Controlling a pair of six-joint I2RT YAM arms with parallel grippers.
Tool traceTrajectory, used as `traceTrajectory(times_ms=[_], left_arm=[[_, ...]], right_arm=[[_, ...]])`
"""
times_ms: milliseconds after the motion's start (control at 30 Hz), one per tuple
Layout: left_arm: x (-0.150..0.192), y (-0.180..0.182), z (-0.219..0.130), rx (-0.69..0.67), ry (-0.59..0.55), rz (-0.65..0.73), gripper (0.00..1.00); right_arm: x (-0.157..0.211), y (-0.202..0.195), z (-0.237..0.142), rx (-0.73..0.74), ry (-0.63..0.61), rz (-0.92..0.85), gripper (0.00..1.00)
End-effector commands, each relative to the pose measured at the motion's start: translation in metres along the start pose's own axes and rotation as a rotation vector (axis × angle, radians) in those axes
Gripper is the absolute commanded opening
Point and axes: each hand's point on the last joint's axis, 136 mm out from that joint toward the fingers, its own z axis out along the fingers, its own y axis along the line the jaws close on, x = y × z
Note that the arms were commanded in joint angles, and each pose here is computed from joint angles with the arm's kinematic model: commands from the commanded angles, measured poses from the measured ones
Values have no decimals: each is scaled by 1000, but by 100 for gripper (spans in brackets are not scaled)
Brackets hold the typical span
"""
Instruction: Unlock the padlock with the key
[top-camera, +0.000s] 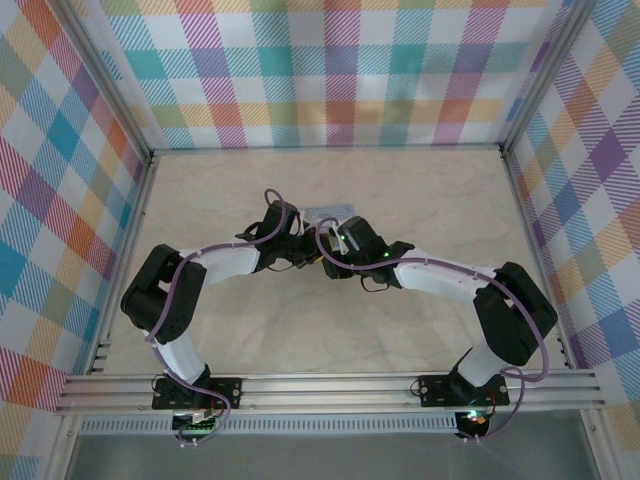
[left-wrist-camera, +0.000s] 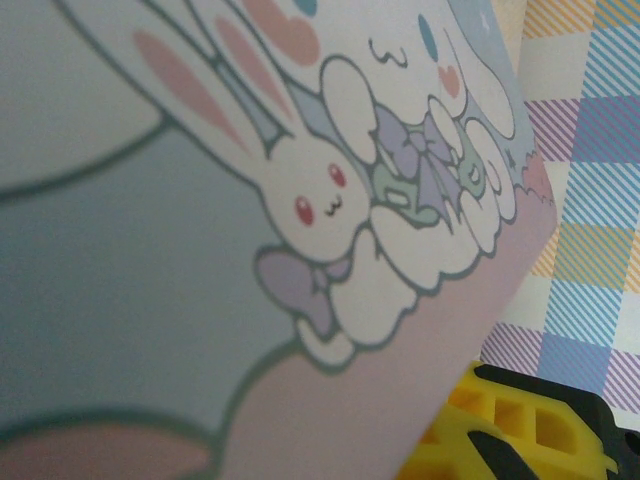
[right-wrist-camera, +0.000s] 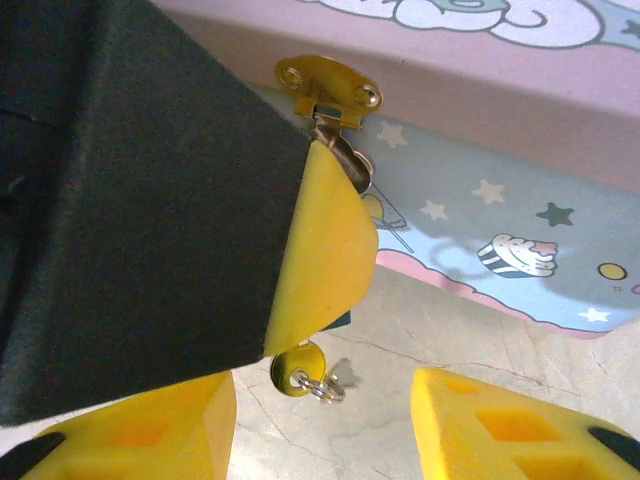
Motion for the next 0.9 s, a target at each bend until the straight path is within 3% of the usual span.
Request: traceTrajectory(times_ms=[0,867], left_arm=[[-6,-34,-10,77,-9,60,4],[-6,-38,-11,83,-4,59,4]], right_arm=[[-18,7,-2,-8,-48,-32,49],[-22,6,11,10,-36,-57,37]])
